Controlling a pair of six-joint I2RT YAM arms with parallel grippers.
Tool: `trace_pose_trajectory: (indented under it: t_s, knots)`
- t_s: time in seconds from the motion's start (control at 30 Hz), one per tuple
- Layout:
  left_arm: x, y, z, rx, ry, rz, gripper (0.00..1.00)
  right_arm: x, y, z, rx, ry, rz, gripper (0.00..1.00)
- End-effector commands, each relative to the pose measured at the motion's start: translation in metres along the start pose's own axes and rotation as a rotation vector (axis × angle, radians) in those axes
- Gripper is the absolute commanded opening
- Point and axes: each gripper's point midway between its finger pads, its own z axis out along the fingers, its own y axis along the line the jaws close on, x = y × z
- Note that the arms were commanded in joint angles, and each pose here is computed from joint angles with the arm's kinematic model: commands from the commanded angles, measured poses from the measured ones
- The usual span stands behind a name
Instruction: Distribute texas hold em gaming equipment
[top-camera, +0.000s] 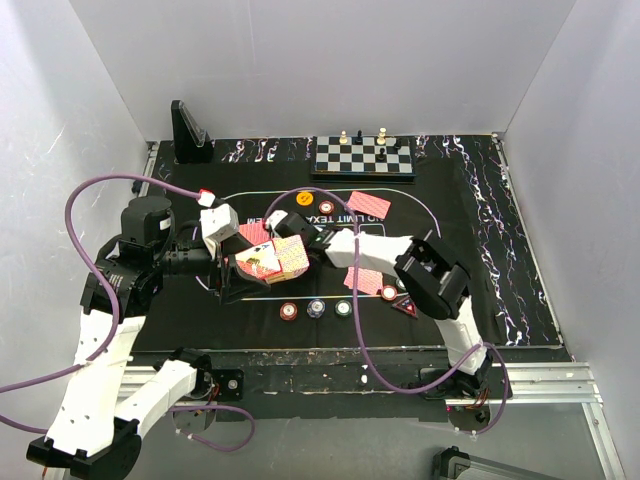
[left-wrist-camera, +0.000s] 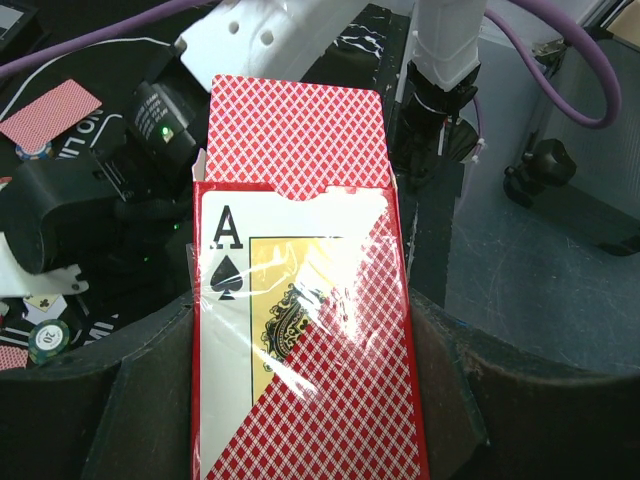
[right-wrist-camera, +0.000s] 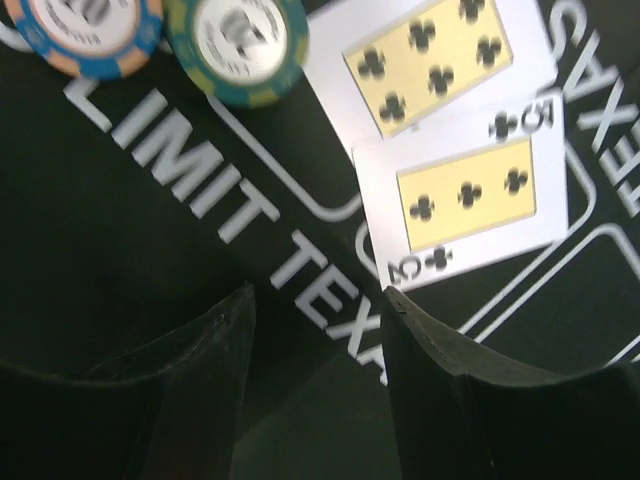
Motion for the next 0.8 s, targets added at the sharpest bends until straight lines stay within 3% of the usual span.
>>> trace_pose_trajectory:
  t_s: [0.0, 0.27, 0.53, 0.77]
  knots:
    - [-0.016, -0.002, -0.003, -0.002, -0.044, 0.053, 0.0, 0.003, -0.013, -0.03, -0.119, 0.02, 0.186, 0.61]
    - [-0.015, 0.003, -0.001, -0.012, -0.045, 0.048, 0.0, -0.008, -0.05, -0.068, -0.203, -0.017, 0.479, 0.63]
    - [-0.002, 0.017, 0.009, -0.012, -0.033, 0.036, 0.0, -0.035, -0.069, -0.171, -0.335, -0.106, 0.681, 0.82]
    - [0.007, 0.032, 0.018, -0.023, -0.032, 0.038, 0.0, -0.058, -0.076, -0.259, -0.546, -0.248, 0.808, 0.87]
